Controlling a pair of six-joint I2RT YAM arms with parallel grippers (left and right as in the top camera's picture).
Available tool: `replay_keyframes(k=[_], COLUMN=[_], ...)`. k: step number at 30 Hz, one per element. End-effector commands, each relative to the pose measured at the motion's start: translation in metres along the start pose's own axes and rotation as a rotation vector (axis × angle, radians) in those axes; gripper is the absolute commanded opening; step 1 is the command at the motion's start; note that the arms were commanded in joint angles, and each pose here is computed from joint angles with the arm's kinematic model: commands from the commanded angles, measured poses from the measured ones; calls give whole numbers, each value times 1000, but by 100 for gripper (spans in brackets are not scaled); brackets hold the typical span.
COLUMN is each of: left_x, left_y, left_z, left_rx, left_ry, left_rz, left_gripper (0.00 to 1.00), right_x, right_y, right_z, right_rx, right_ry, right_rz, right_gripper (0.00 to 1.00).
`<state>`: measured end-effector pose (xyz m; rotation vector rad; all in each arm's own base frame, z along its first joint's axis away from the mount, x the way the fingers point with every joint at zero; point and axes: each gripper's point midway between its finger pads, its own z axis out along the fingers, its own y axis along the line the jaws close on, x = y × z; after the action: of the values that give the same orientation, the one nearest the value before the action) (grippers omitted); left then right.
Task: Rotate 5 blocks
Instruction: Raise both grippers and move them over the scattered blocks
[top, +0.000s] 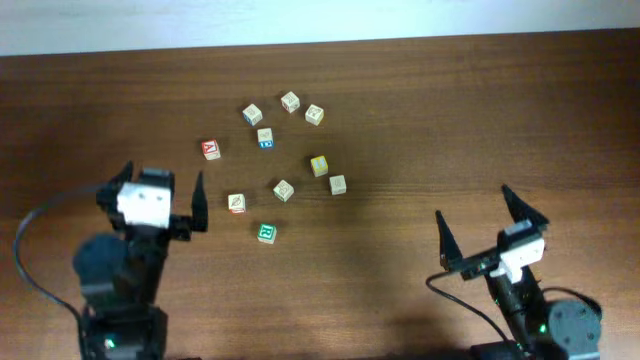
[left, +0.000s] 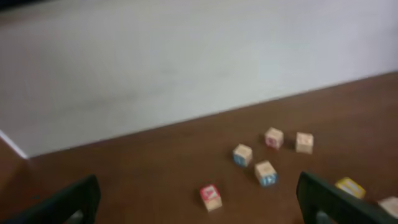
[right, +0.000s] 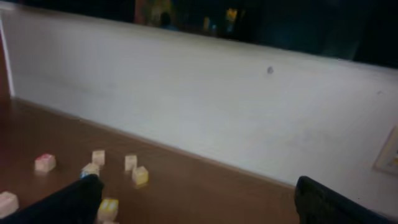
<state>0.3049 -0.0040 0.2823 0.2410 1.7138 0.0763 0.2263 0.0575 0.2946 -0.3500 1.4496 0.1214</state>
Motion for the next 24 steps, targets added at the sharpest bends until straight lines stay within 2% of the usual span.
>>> replay_keyframes(k=[1, 10, 18, 24], left_x=[-30, -19, 13, 40], left_y=[-3, 0, -8, -33], left_z=[14, 43, 68, 80], left_rx=[74, 135, 208, 347], left_ry=[42, 326, 538, 619], left_rz=[-19, -75, -128, -195], left_gripper=[99, 99, 99, 99], right_x=[-18, -11, 29, 62], right_y=[-3, -6, 2, 23], right_z=[11, 55, 97, 118], right_rx=[-23, -110, -226, -369], right_ry=[61, 358, 705, 866], right_rz=[9, 95, 222, 346], right_gripper=[98, 98, 98, 98])
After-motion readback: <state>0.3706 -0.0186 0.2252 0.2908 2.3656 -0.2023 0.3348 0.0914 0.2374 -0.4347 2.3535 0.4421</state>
